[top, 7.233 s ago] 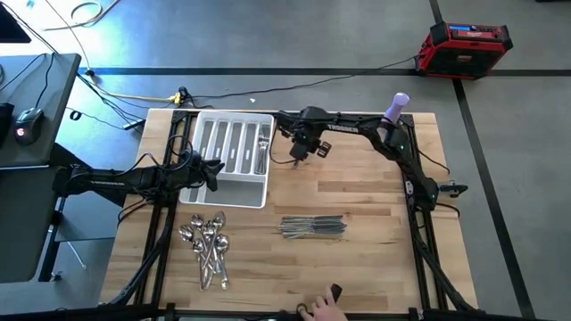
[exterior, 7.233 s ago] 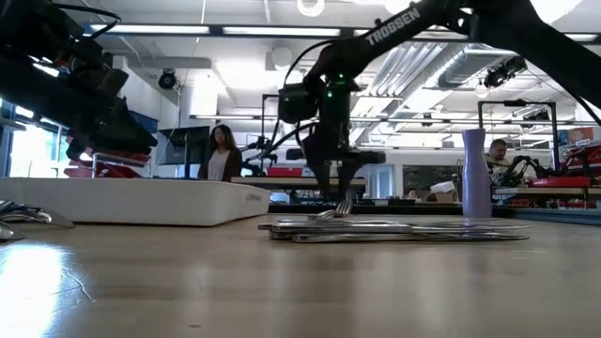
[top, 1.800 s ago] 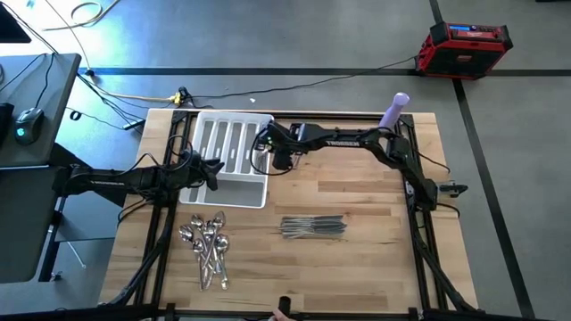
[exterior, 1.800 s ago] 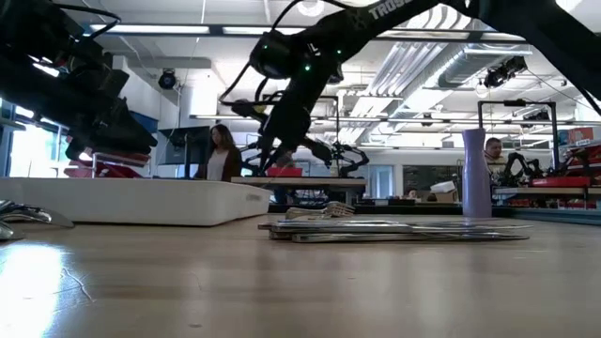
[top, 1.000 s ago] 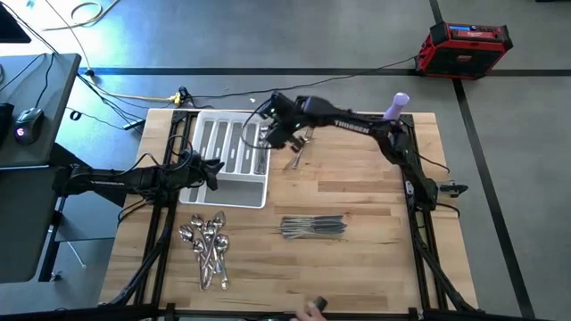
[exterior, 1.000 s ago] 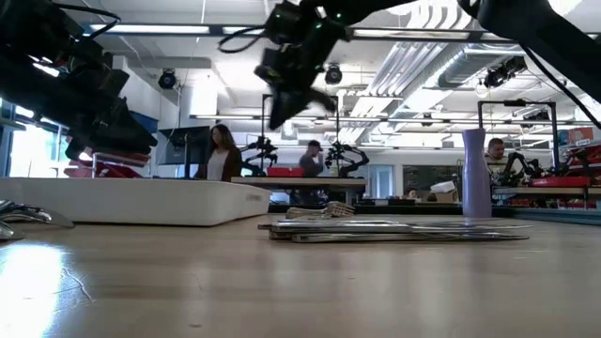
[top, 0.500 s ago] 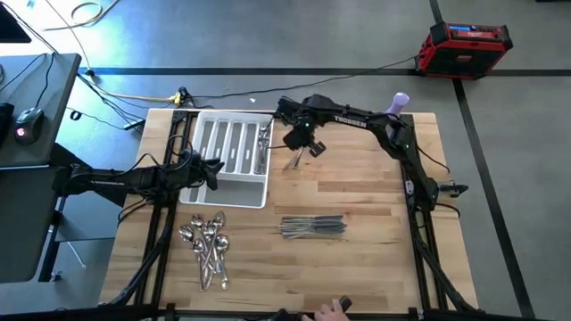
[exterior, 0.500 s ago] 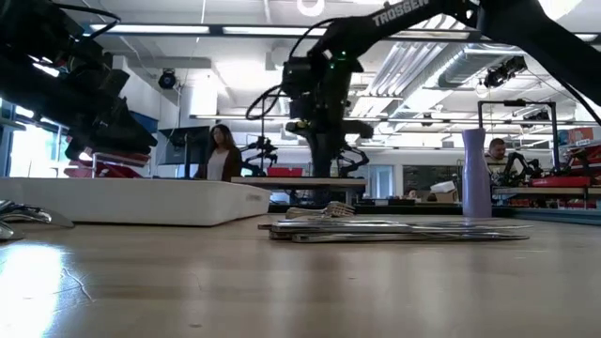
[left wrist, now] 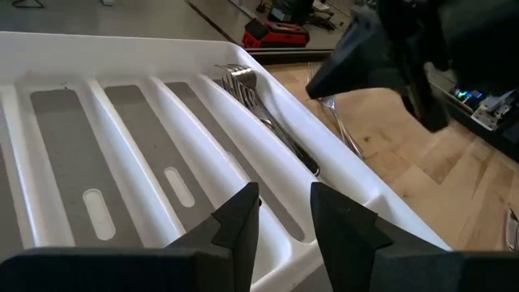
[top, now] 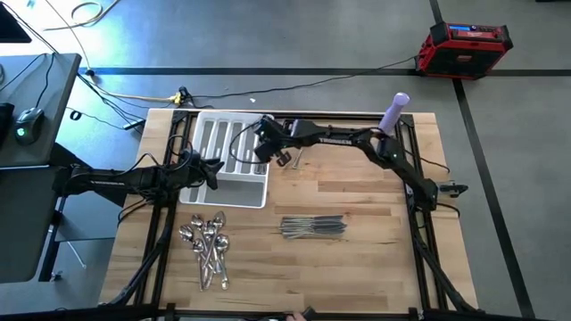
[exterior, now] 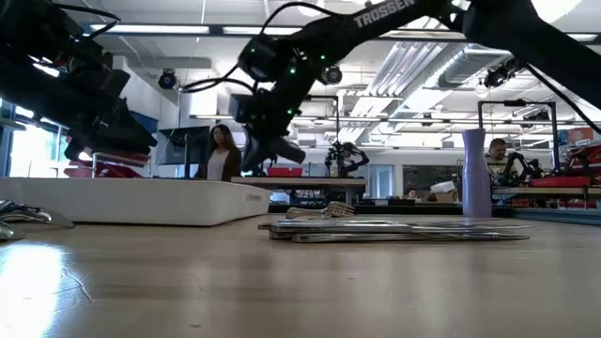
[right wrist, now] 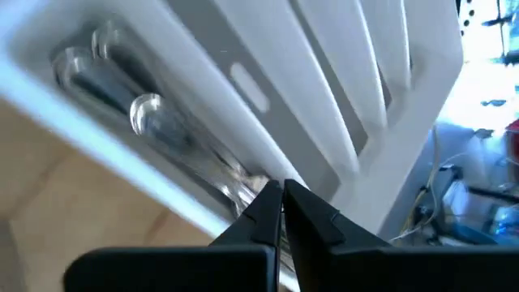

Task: Sort silverware
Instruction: Put the fork in the silverware tray

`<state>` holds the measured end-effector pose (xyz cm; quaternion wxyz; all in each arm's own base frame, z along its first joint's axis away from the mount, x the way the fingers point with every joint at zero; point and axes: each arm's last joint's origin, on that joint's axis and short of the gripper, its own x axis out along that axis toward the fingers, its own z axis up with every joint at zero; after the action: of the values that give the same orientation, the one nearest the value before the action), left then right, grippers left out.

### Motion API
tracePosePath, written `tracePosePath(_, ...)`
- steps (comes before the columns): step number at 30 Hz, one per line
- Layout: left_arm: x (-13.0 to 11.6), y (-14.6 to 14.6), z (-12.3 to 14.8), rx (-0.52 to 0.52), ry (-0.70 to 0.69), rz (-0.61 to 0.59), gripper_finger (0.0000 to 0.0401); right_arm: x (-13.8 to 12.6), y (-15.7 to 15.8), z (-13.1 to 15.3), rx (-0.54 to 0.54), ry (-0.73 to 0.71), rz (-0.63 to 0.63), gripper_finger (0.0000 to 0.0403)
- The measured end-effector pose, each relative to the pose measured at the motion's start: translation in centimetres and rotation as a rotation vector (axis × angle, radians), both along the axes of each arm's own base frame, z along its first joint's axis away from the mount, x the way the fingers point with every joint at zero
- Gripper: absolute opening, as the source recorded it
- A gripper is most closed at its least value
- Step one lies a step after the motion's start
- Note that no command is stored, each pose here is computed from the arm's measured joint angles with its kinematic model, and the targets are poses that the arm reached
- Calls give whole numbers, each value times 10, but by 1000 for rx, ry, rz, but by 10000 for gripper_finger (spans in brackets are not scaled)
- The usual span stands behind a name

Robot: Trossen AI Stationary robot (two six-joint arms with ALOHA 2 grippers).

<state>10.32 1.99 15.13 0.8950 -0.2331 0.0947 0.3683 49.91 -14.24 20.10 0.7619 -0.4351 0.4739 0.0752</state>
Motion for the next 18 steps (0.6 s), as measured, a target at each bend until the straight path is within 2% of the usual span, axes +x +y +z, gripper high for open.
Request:
tracePosePath(3, 0, 0, 0, 0, -1, 1, 97, 1, -6, 4, 72, -13, -84, 0)
tracePosePath(6, 0, 0, 0, 0, -3, 1, 97, -1, -6, 11, 158, -12, -75, 0)
tracePosePath(9, 0, 0, 0, 1, -4, 3, 97, 2, 5, 20, 239, -31, -80, 0)
tracePosePath(13, 0, 0, 0, 2, -3, 6, 97, 3, 25, 18, 334, -11, -110, 0)
tracePosePath(18, 0, 0, 0, 2, -4, 6, 97, 9, 41, 13, 379, -33, -238, 0)
